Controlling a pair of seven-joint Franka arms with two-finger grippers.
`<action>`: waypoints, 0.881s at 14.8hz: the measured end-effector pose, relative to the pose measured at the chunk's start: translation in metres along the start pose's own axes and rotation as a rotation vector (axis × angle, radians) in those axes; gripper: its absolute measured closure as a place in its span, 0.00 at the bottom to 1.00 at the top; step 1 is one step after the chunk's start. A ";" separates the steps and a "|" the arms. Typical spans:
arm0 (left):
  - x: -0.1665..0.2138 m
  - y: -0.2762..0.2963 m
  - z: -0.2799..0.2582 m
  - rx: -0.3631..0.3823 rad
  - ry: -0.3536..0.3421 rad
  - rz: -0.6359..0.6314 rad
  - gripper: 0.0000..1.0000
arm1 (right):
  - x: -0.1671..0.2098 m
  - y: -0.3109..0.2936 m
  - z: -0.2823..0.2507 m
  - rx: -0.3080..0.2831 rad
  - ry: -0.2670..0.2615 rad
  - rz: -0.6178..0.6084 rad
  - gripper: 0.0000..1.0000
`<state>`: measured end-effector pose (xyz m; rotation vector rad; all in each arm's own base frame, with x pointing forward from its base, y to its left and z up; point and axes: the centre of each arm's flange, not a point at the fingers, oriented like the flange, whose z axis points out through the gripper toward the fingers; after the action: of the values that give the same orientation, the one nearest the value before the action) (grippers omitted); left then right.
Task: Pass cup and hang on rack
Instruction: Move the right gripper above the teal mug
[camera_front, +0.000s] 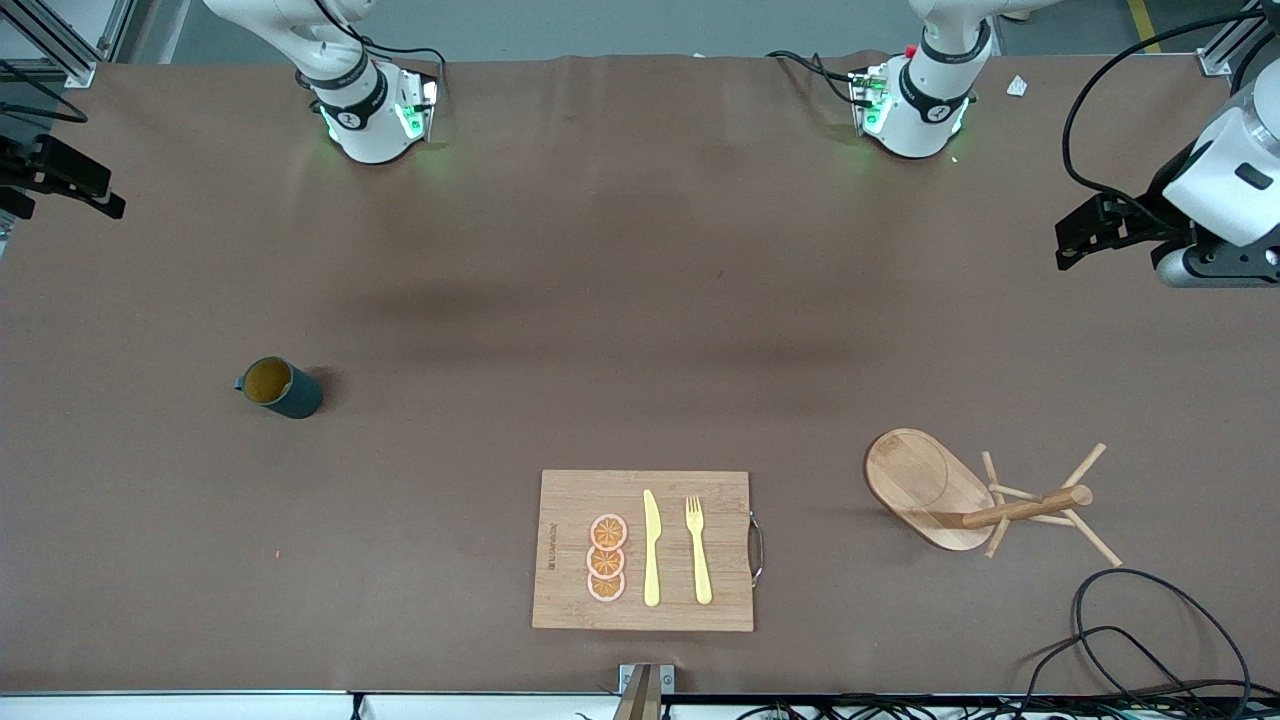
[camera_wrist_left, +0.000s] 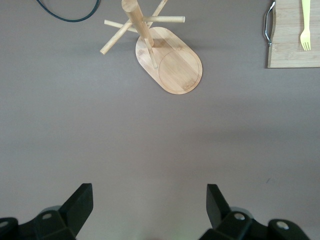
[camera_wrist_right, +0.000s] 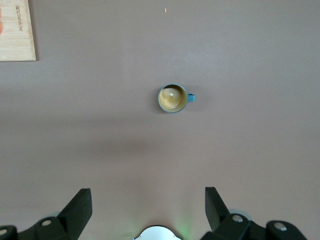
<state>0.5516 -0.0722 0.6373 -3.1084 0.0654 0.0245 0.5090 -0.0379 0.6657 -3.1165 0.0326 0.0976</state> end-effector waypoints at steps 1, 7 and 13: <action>0.000 0.000 -0.001 0.000 0.002 0.000 0.00 | 0.000 0.000 0.000 0.000 0.000 0.000 0.00; -0.002 -0.005 -0.005 0.001 0.010 -0.011 0.00 | 0.000 0.000 0.000 0.000 -0.003 0.001 0.00; -0.001 -0.008 -0.005 0.000 0.010 -0.016 0.00 | 0.000 0.007 -0.003 0.001 0.007 0.015 0.00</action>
<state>0.5512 -0.0646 0.6423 -3.1087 0.0408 0.0088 0.5087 -0.0453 0.6684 -3.1163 0.0554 0.0868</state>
